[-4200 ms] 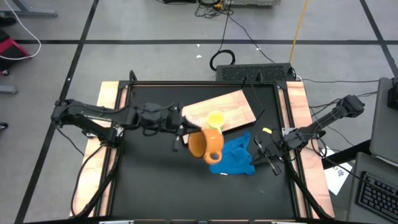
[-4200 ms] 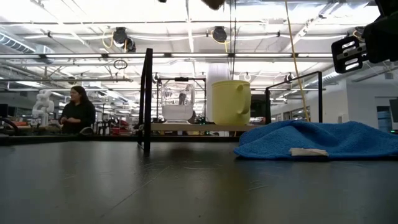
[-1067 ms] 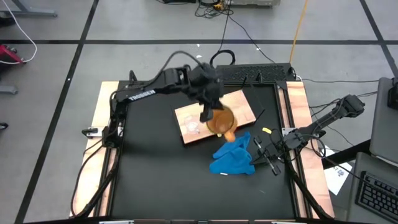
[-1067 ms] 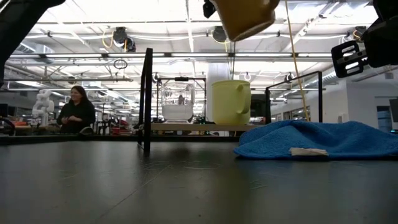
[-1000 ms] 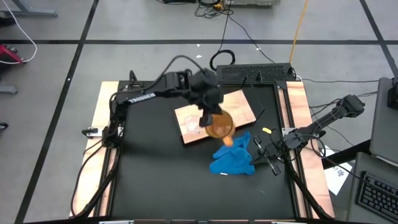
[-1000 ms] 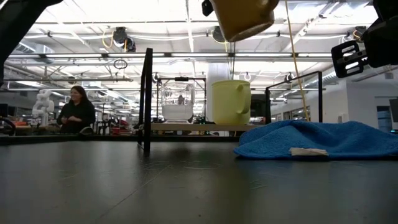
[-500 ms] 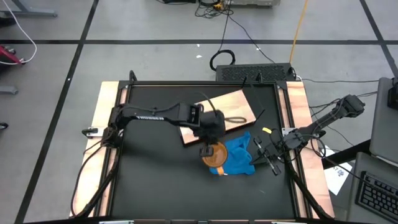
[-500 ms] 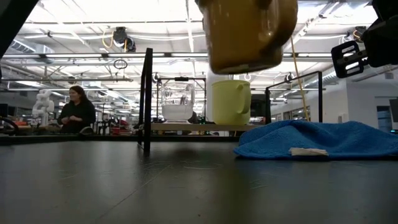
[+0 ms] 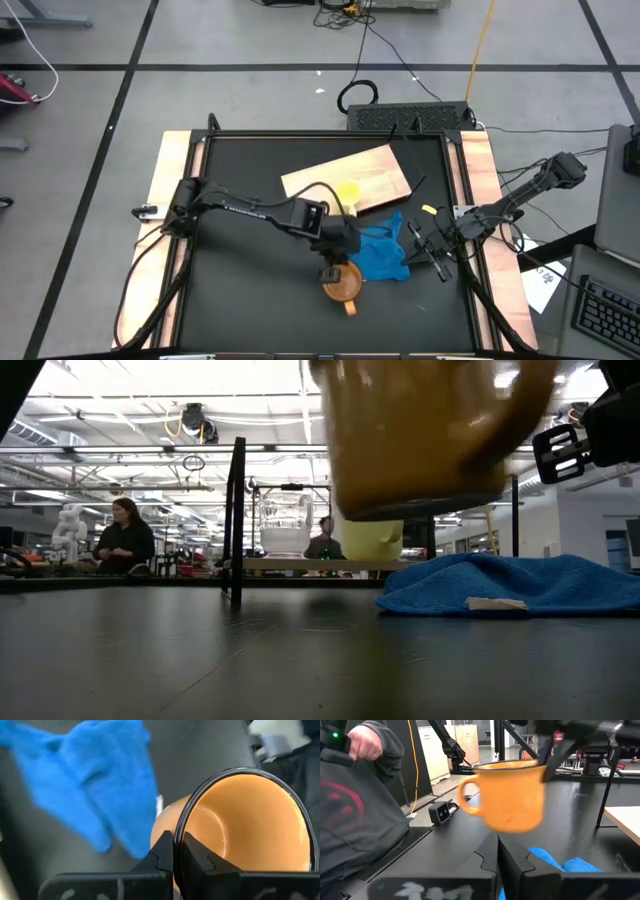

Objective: Stack small to large cups/mugs on shelf
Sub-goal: Put the orange mug on the shelf

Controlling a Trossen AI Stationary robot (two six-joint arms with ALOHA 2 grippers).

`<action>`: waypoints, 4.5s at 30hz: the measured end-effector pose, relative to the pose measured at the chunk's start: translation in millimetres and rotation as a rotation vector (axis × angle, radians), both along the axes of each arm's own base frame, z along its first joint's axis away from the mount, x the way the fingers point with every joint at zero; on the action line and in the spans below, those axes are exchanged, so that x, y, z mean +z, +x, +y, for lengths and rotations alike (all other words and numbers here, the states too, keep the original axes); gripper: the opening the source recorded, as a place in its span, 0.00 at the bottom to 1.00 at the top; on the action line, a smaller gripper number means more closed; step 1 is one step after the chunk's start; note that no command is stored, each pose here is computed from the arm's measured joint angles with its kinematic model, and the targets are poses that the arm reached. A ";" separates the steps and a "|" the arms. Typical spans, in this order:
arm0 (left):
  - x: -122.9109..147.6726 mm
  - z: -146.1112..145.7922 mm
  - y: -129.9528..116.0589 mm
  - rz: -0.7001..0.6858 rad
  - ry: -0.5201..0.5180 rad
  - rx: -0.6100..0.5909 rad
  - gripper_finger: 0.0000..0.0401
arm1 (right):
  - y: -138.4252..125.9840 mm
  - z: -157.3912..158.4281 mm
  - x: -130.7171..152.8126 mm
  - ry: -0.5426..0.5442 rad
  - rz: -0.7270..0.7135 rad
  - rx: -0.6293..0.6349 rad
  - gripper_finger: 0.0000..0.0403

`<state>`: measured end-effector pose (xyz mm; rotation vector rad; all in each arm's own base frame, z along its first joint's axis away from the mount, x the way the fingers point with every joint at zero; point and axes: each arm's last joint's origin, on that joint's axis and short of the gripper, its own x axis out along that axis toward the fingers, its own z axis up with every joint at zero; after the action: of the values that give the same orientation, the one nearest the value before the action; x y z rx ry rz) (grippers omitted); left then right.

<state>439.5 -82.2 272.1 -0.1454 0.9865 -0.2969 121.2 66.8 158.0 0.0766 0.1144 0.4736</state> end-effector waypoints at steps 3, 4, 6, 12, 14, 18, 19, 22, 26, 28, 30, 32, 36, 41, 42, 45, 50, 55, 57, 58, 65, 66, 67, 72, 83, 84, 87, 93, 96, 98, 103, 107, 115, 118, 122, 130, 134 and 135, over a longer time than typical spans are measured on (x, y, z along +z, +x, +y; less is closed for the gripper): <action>-7.3 -6.7 0.3 -0.004 -0.045 -0.019 0.03 | 0.0 0.0 0.3 0.000 -0.003 0.000 0.00; -9.7 -8.3 -0.2 -0.002 -0.052 -0.022 0.03 | 0.1 0.0 0.6 0.001 -0.006 0.000 0.00; -13.3 -9.8 0.6 -0.011 -0.076 -0.023 0.03 | 0.1 0.0 1.2 0.003 -0.013 0.000 0.00; -24.9 -8.6 -0.2 0.005 -0.078 0.000 0.03 | 0.2 0.0 2.3 0.002 -0.025 -0.002 0.00; -28.8 -10.1 -1.3 0.010 -0.069 0.002 0.03 | 0.2 0.0 2.3 0.002 -0.026 -0.002 0.00; -40.5 -10.1 -5.1 0.048 -0.056 0.019 0.03 | 0.2 0.0 3.0 0.005 -0.032 -0.003 0.00; -43.0 -9.6 -5.8 0.057 -0.055 0.026 0.03 | 0.3 0.0 3.2 0.006 -0.034 -0.003 0.00; -49.1 -8.4 -7.6 0.073 -0.043 0.045 0.03 | 0.2 0.0 3.9 0.010 -0.040 -0.003 0.00; -52.8 -7.8 -8.9 0.085 -0.038 0.051 0.03 | 0.2 0.0 4.1 0.011 -0.042 -0.003 0.00; -54.6 -7.8 -9.4 0.088 -0.038 0.051 0.03 | 0.3 0.0 4.6 0.013 -0.046 -0.004 0.00; -57.9 -8.0 -10.2 0.091 -0.038 0.051 0.03 | 0.3 0.0 5.2 0.016 -0.052 -0.004 0.00; -61.8 -8.0 -10.8 0.093 -0.048 0.055 0.03 | 0.3 0.0 5.2 0.016 -0.052 -0.004 0.00; -63.0 -8.2 -9.9 0.081 -0.058 0.063 0.03 | 0.3 0.0 5.1 0.016 -0.051 -0.004 0.00; -63.8 -8.0 -10.3 0.084 -0.051 0.066 0.03 | 0.3 0.0 5.1 0.016 -0.051 -0.004 0.00; -63.8 -7.9 -10.3 0.083 -0.050 0.065 0.03 | 0.3 0.0 5.1 0.016 -0.051 -0.004 0.00; -63.8 -7.9 -10.3 0.082 -0.047 0.062 0.03 | 0.3 0.0 5.1 0.016 -0.051 -0.004 0.00; -63.8 -10.6 -10.8 0.077 -0.035 0.054 0.04 | 0.3 0.0 5.1 0.016 -0.051 -0.004 0.00; -63.9 -13.3 -11.4 0.075 -0.025 0.053 0.04 | 0.3 0.0 5.1 0.016 -0.051 -0.004 0.00; -63.9 -14.0 -11.5 0.074 -0.025 0.052 0.05 | 0.3 0.0 5.1 0.016 -0.051 -0.004 0.00; -63.8 -14.4 -11.5 0.073 -0.025 0.051 0.05 | 0.3 0.0 5.1 0.016 -0.051 -0.004 0.00; -60.7 -21.4 -8.4 0.013 -0.029 0.031 0.07 | 0.3 0.0 4.9 0.015 -0.050 -0.004 0.00; -60.5 -22.2 -8.2 0.009 -0.031 0.029 0.08 | 0.3 0.0 4.8 0.014 -0.049 -0.004 0.00; -60.2 -22.8 -8.0 0.005 -0.033 0.028 0.10 | 0.3 0.0 4.7 0.014 -0.047 -0.004 0.00; -59.3 -22.5 -7.4 -0.002 -0.031 0.034 0.22 | 0.3 0.0 4.4 0.012 -0.044 -0.004 0.00; -51.9 -21.8 -10.5 -0.004 -0.024 0.036 0.30 | 0.3 0.0 4.3 0.012 -0.044 -0.003 0.00; -44.7 -21.5 -11.5 -0.022 -0.025 0.033 0.30 | 0.3 0.0 4.5 0.013 -0.045 -0.003 0.00; -13.4 -21.7 -20.9 -0.110 -0.003 0.001 0.30 | 0.3 0.0 4.5 0.013 -0.046 -0.003 0.00; 35.9 -19.3 -55.8 -0.186 0.145 -0.048 0.27 | 0.3 0.0 4.5 0.027 -0.039 -0.005 0.00; 52.5 -12.8 -76.3 -0.162 0.254 -0.002 0.15 | 0.3 0.0 4.4 0.029 -0.036 -0.005 0.00; 60.1 -7.1 -88.7 -0.144 0.309 0.032 0.05 | 0.3 0.0 4.7 0.030 -0.038 -0.004 0.00; 74.9 11.7 -114.2 -0.189 0.361 0.107 0.01 | 0.3 0.0 4.9 0.031 -0.041 -0.004 0.00; 74.5 32.9 -136.4 -0.254 0.329 0.182 0.01 | 0.3 0.0 4.4 0.029 -0.036 -0.004 0.00; 30.6 51.6 -174.7 -0.478 0.172 0.173 0.00 | 0.3 0.0 4.4 0.019 -0.041 -0.004 0.00; 9.8 55.4 -185.9 -0.541 0.175 0.198 0.00 | 0.3 0.0 4.3 0.010 -0.044 -0.003 0.00; -8.0 57.4 -205.6 -0.625 0.187 0.219 0.00 | 0.4 -0.3 4.4 0.005 -0.049 -0.012 0.00; -32.7 64.2 -251.4 -0.823 0.157 0.307 0.00 | 1.0 -1.3 4.3 -0.022 -0.060 -0.053 0.00; -53.6 64.6 -260.6 -0.827 0.150 0.316 0.00 | 1.6 -2.4 3.5 -0.049 -0.063 -0.077 0.00; -59.4 65.0 -262.2 -0.820 0.155 0.323 0.00 | 1.8 -2.8 3.7 -0.054 -0.068 -0.079 0.00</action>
<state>177.3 -17.1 212.8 -0.0297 0.1615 0.0305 123.0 64.0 161.7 0.0122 0.0574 0.3933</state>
